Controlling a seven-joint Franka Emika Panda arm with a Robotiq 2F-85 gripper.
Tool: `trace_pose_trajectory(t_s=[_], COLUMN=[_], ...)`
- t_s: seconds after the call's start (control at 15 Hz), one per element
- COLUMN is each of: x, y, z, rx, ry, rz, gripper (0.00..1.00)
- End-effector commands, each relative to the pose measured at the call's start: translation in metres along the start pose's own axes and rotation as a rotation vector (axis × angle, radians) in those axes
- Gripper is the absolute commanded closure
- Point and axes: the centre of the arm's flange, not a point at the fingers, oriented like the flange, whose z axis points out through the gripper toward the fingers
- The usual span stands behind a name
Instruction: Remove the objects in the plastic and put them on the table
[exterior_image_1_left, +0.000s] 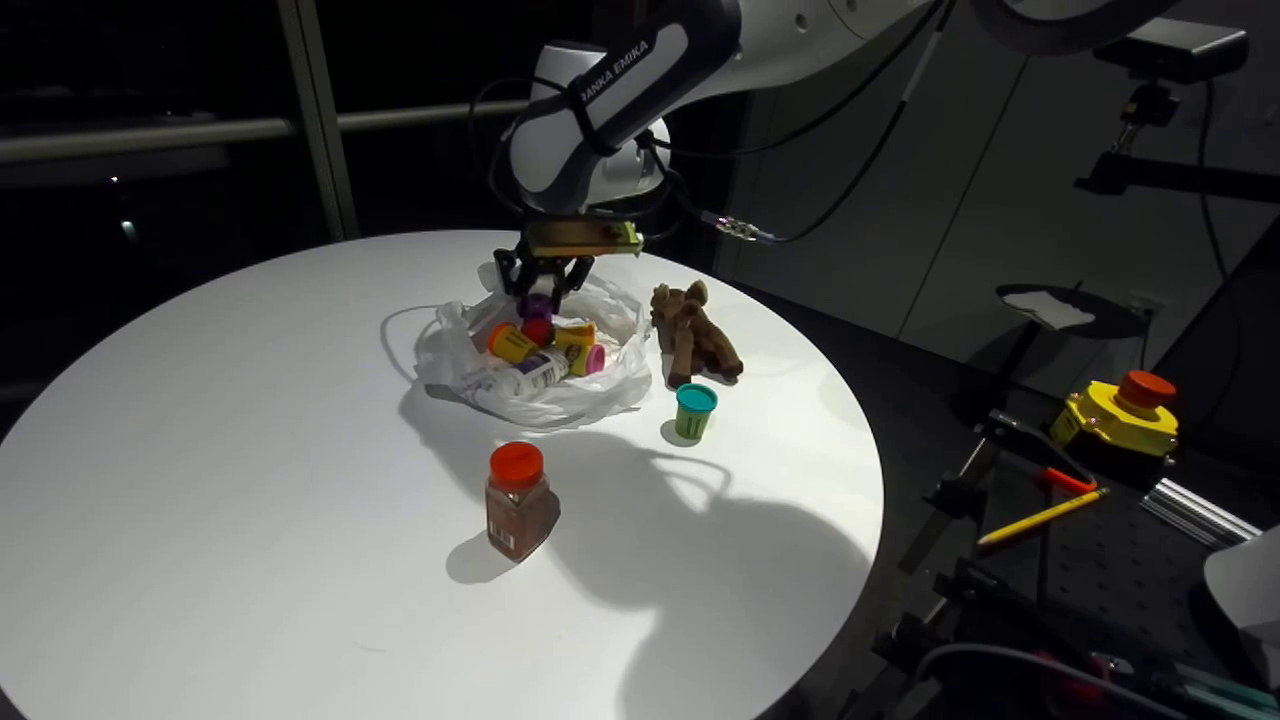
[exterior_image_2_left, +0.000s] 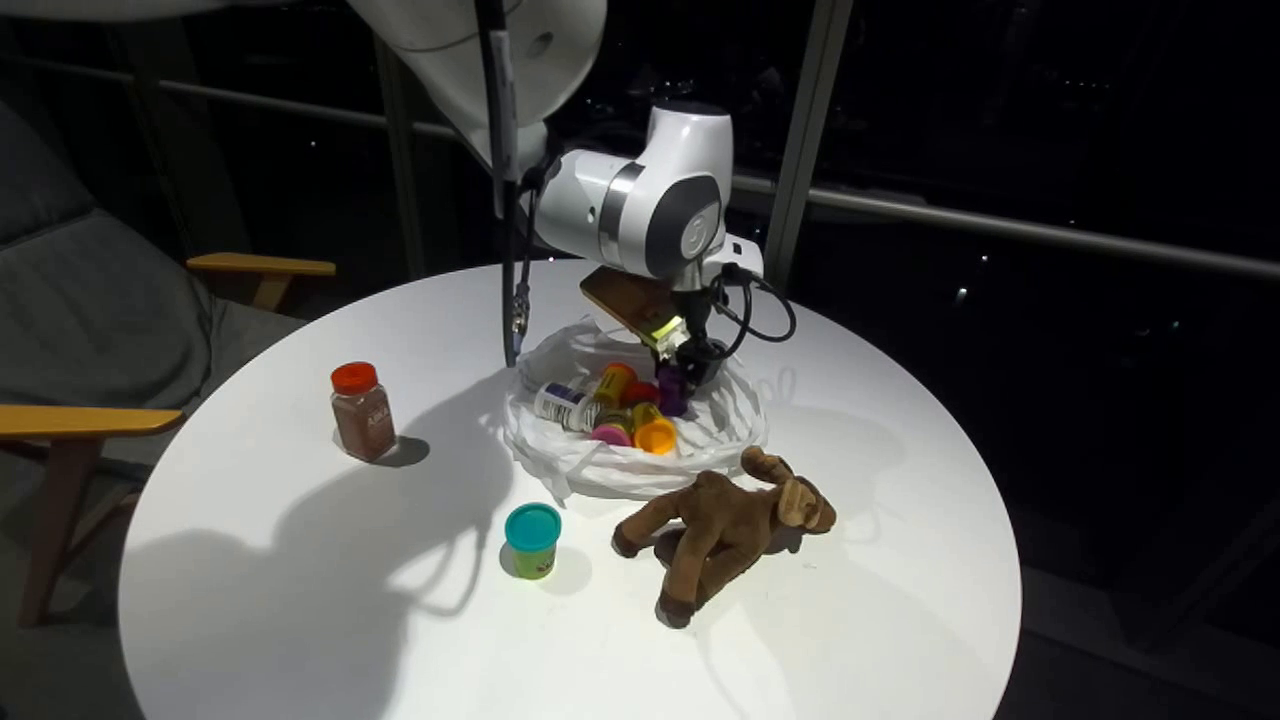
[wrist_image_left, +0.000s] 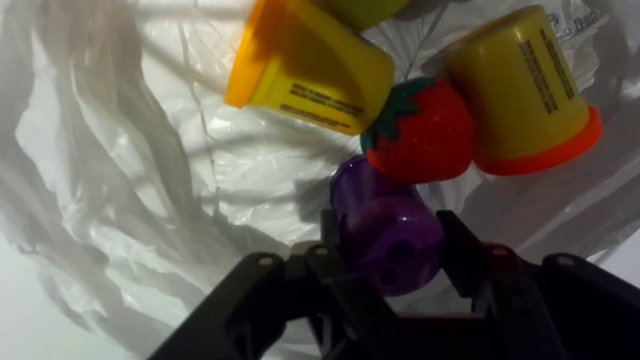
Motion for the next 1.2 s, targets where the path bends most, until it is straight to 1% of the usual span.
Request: trace_pose_trajectory(t_s=[0.0,0.07,0.2,0.4,0.6,0.8,1.0,1.13], x=[0.016,0.015,0.005,-0.02,-0.052,-0.09,-0.133,-0.163], y=[-0.004,-0.004,-0.006,-0.014,-0.024,-0.035,-0.041,-0.04], z=[-0.015,-0.025,-0.057,-0.109,-0.135,-0.139,-0.128,-0.116], rx=[-0.017,-0.014,-0.012,0.006,0.022,0.025,0.007,-0.002], ry=[0.009,-0.001,-0.022,-0.035,-0.059,-0.097,-0.152,-0.163], rz=[0.031,0.047,0.068,0.077,0.061,0.026,-0.011,-0.02], gripper=[0.75,0.75,0.75,0.75,0.75,0.75,0.75,0.75])
